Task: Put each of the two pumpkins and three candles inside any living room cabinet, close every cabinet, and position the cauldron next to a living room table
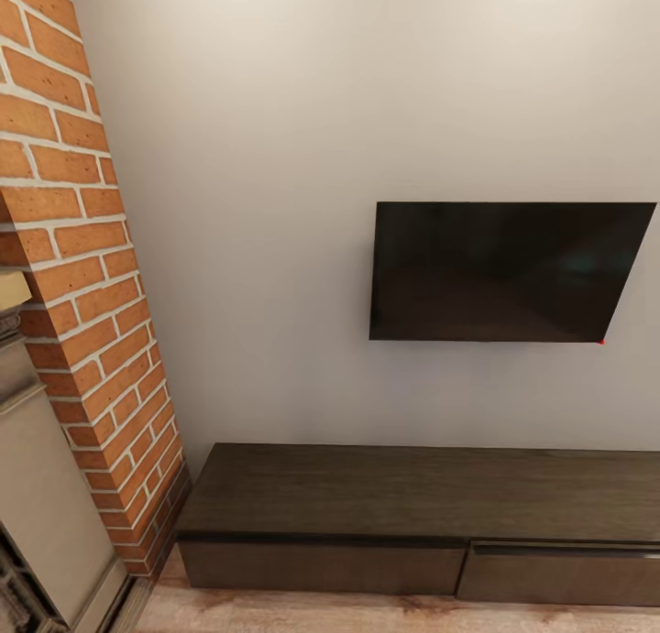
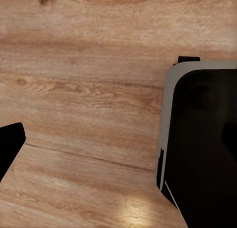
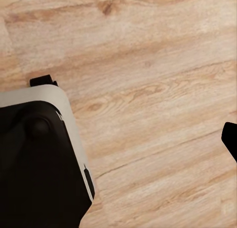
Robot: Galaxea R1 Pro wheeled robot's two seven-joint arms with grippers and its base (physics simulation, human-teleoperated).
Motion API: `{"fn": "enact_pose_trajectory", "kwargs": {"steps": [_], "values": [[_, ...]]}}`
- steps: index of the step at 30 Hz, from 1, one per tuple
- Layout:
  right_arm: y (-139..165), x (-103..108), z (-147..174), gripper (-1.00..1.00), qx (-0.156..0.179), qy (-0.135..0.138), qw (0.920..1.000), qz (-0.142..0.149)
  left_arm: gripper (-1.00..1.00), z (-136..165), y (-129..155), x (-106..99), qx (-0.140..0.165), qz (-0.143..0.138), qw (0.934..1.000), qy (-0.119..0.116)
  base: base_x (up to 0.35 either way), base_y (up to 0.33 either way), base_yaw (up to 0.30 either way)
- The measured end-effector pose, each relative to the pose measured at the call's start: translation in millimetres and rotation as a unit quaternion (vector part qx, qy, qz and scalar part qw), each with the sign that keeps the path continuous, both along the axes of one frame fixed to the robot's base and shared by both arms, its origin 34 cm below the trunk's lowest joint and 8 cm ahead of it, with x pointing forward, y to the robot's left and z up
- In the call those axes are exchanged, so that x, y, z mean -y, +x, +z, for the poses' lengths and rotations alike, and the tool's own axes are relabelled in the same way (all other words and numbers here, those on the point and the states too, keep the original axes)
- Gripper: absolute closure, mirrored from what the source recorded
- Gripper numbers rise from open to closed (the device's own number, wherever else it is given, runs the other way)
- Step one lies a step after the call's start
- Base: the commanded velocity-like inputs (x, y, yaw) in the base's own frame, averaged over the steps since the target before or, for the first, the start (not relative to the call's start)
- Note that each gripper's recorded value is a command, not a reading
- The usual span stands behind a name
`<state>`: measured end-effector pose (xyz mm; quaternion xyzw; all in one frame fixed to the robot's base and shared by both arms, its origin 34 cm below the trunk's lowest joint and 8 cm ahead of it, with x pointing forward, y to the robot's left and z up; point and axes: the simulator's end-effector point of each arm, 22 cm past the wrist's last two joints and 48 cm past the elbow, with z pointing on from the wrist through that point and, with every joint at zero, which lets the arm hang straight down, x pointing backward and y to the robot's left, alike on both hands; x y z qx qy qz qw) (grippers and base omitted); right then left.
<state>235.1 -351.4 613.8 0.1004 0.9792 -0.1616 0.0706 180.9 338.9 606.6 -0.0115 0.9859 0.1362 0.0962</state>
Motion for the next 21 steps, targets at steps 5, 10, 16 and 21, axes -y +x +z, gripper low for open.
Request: {"fn": "enact_pose_trajectory", "kwargs": {"steps": [5,10,16,21], "values": [[-1.6,1.1,-0.1,-1.00,-0.002,-0.001,1.0000,-0.001,-1.00,0.2,0.1,-2.1,0.000,0.000,1.0000,0.002,0.000,0.000,0.000],[-0.8,-0.2,-0.1,-1.00,-0.001,0.000,1.0000,0.000,-1.00,0.3,0.2,-2.3,0.000,-0.001,1.0000,0.002,0.000,0.000,0.000],[-1.2,0.2,-0.1,-1.00,-0.001,0.000,1.0000,-0.001,-1.00,-0.2,1.2,2.3,0.001,0.001,1.0000,-0.002,0.000,0.000,0.000],[-1.9,-0.1,-0.2,-1.00,-0.002,0.000,1.0000,-0.001,-1.00,0.1,1.2,0.5,0.001,0.001,1.0000,0.000,0.000,0.000,0.000]]}}
